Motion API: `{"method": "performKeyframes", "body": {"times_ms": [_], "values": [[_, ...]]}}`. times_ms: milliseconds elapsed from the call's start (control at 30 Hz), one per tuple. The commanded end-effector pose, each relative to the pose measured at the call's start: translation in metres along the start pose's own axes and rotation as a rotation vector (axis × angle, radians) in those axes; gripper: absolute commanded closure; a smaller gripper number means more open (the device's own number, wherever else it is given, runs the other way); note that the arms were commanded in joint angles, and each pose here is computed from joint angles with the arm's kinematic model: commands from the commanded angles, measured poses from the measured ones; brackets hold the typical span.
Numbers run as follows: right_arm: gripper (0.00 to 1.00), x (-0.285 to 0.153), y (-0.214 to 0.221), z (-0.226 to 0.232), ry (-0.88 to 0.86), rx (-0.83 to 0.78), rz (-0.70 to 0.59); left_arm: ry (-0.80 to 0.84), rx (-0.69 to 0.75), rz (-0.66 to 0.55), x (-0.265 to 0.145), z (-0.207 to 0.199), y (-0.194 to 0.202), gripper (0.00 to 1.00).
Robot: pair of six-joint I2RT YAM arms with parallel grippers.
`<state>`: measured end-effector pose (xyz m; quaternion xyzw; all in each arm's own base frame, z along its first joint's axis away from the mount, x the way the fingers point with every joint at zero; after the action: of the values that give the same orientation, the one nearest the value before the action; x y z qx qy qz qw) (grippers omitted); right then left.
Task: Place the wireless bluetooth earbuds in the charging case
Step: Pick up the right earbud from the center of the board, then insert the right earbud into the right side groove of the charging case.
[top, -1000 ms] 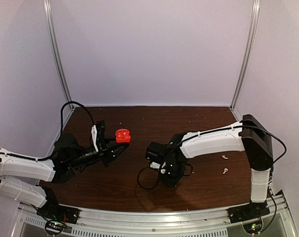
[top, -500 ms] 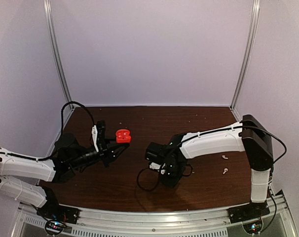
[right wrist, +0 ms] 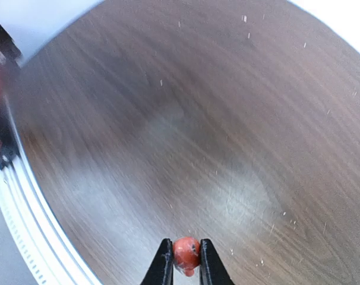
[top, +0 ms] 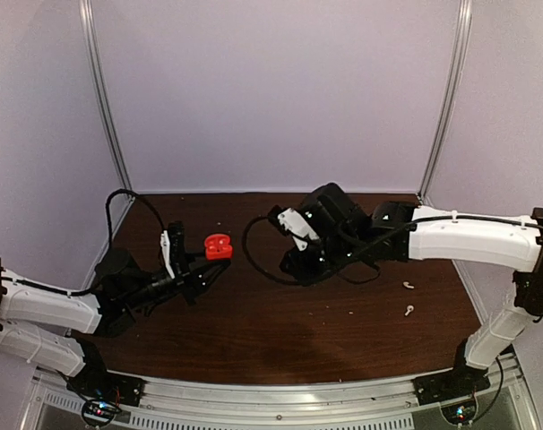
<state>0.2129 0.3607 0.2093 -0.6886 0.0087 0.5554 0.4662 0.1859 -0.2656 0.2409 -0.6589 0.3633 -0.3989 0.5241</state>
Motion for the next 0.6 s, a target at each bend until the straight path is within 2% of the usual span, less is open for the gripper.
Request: {"method": "performKeyframes", "body": {"times_ms": [0,167,233,400,567], "values": [[0.92,-0.052,-0.059,-0.001,-0.035,0.08,-0.362,-0.004,0.041,-0.128,-0.008,-0.001,-0.019,1.0],[0.92,-0.11,-0.09,0.018,-0.201,0.092,-0.653,0.043,0.076,-0.184,-0.011,-0.008,-0.025,1.0],[0.91,-0.121,-0.094,0.03,-0.253,0.069,-0.721,0.097,0.093,-0.195,-0.012,-0.015,-0.026,1.0],[0.91,-0.131,-0.101,0.064,-0.359,-0.023,-0.798,0.188,0.135,-0.227,-0.015,-0.028,-0.029,1.0],[0.91,-0.132,-0.097,0.1,-0.438,-0.116,-0.82,0.228,0.174,-0.25,-0.02,-0.035,-0.031,1.0]]}}
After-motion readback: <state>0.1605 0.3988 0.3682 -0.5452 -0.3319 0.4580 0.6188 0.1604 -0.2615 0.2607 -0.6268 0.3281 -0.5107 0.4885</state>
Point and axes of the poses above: each gripper's point midway between its finger pads, its own x axis out along the fingers, its own z axis along the line the jaws close on, y = z × x, the point moved 4 cm from there along -x, back along the fingers, and after that the axes turned 3 degrees about -x, right-handed, at the moved point
